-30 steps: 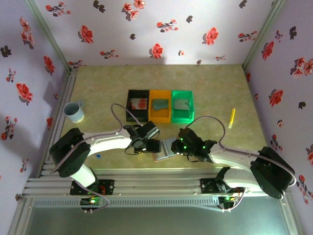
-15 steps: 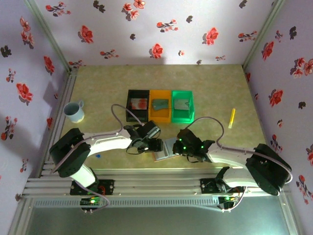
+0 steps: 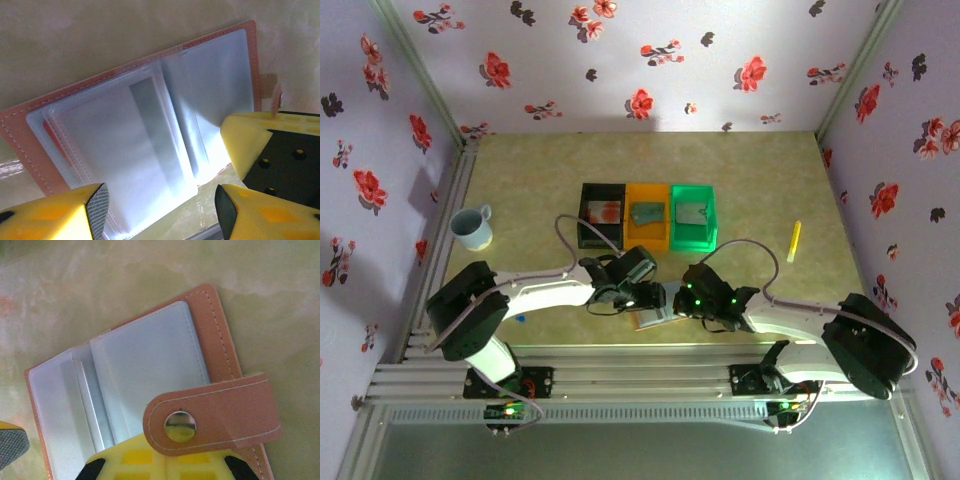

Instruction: Take the credit cards out of the card holder

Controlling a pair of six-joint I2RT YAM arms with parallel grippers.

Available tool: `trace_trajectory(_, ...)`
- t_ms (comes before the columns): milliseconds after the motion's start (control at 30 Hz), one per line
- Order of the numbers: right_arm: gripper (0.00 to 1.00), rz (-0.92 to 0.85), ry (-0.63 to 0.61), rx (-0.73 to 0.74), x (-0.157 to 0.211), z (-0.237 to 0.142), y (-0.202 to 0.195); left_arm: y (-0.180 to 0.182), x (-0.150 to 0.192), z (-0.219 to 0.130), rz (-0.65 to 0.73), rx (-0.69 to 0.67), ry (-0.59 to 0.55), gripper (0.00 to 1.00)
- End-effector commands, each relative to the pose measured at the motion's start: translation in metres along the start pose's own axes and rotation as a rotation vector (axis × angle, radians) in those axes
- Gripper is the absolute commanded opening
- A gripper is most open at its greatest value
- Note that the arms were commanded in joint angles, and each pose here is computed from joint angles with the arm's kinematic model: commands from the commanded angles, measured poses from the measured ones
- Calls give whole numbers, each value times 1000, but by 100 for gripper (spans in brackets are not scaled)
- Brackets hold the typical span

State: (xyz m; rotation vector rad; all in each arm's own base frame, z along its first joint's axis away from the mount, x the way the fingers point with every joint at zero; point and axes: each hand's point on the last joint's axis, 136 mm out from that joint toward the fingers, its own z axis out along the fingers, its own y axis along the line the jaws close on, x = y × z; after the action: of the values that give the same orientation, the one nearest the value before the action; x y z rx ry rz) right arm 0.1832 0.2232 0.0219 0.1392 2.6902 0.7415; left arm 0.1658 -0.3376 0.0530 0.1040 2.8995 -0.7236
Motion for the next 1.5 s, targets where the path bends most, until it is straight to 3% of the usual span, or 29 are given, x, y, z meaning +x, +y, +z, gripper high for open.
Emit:
trace_trajectory(0,0,16,-10,43,1,3,-13,-2,3,4,-18,-9,16,61)
trace_trajectory(467,0,15,-9,41,1,3,-13,11,5,4,3,-104,9,61)
trace_trajectory(1467,0,16,-10,38,2,0,-14,10,9,13,14,-137,17,62)
